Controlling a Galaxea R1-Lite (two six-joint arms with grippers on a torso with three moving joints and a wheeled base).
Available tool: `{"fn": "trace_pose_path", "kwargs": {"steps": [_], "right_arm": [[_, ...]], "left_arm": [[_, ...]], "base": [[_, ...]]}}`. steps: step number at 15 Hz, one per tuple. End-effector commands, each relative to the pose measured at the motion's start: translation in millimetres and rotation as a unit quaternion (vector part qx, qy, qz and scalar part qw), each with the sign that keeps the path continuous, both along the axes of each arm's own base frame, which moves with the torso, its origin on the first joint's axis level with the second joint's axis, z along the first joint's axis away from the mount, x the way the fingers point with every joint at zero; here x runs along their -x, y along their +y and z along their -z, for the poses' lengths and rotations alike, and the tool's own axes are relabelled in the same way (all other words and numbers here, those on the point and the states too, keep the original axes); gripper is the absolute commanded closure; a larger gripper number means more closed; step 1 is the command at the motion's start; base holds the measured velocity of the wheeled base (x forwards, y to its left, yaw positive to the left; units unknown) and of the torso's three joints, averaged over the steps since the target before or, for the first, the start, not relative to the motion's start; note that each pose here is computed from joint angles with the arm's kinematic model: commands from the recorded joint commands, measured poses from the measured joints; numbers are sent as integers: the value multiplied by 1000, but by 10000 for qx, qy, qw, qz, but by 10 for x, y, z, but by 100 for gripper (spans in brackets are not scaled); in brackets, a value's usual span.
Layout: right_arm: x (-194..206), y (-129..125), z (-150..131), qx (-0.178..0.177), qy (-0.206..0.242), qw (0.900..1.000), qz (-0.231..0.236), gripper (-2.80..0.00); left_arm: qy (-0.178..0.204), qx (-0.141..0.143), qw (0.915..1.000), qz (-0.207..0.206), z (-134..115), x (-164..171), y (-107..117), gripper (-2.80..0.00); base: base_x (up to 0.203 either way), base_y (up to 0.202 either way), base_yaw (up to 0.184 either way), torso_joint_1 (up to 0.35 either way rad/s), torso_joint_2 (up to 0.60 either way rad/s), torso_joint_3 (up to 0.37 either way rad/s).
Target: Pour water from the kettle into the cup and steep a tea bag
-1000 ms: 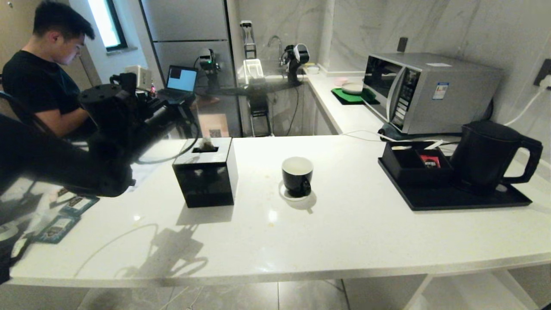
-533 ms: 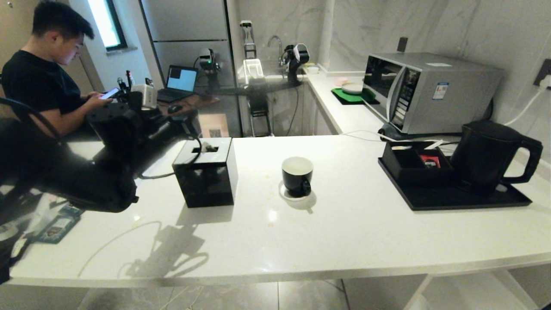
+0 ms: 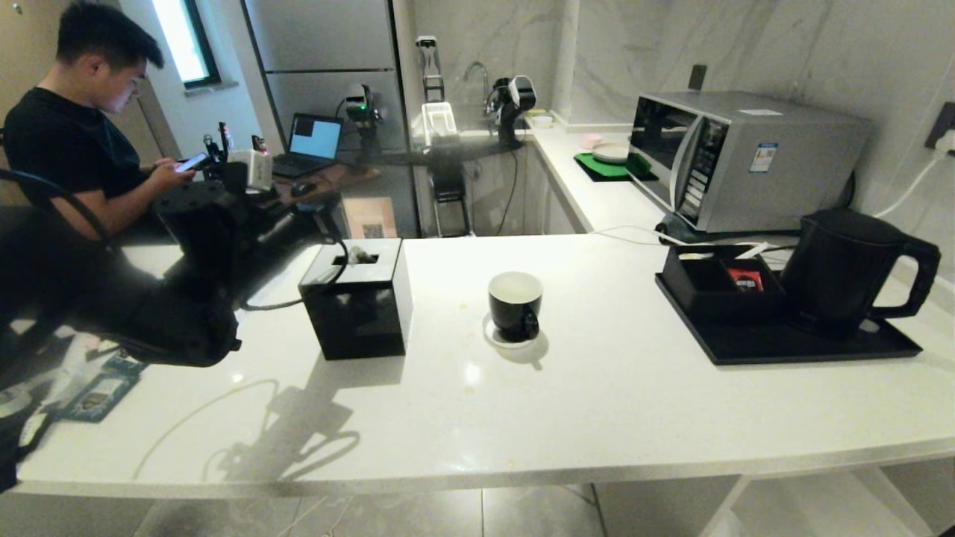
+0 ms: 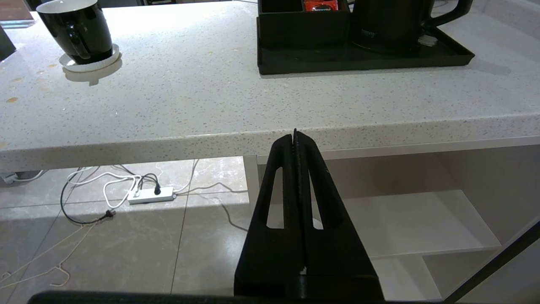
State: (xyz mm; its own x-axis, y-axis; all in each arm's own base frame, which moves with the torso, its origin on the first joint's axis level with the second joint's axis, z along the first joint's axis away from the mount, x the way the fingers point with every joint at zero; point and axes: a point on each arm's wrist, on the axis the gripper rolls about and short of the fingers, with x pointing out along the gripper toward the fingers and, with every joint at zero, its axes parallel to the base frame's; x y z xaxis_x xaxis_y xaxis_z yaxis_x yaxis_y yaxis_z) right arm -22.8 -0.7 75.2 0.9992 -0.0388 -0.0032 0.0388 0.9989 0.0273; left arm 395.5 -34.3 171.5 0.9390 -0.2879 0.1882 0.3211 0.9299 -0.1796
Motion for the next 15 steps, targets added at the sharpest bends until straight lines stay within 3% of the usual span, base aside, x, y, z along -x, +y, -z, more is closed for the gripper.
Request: {"fn": "trace_pose_path", "kwargs": {"steps": [1,4,12,15], "right_arm": [[0,0,0,-1,-1,10000,3,0],[-1,0,0,-1,7,10000,5,0],[0,0,0,-1,-1,10000,5,0],[0,0,0,-1,-1,10000,6,0]], "left_arm": [[-82,-79,9998,-133,-25,-15,97,0],[-124,-152,9994,-295,-41,-10,203,0],[-593,-114,9979,-234,-346,-125,186,0],[-583,-117,9981,-186,-365,-187,172,0]], "base": [[0,0,0,0,0,0],[0,0,0,0,0,0],[0,0,0,0,0,0],[0,0,0,0,0,0]]}}
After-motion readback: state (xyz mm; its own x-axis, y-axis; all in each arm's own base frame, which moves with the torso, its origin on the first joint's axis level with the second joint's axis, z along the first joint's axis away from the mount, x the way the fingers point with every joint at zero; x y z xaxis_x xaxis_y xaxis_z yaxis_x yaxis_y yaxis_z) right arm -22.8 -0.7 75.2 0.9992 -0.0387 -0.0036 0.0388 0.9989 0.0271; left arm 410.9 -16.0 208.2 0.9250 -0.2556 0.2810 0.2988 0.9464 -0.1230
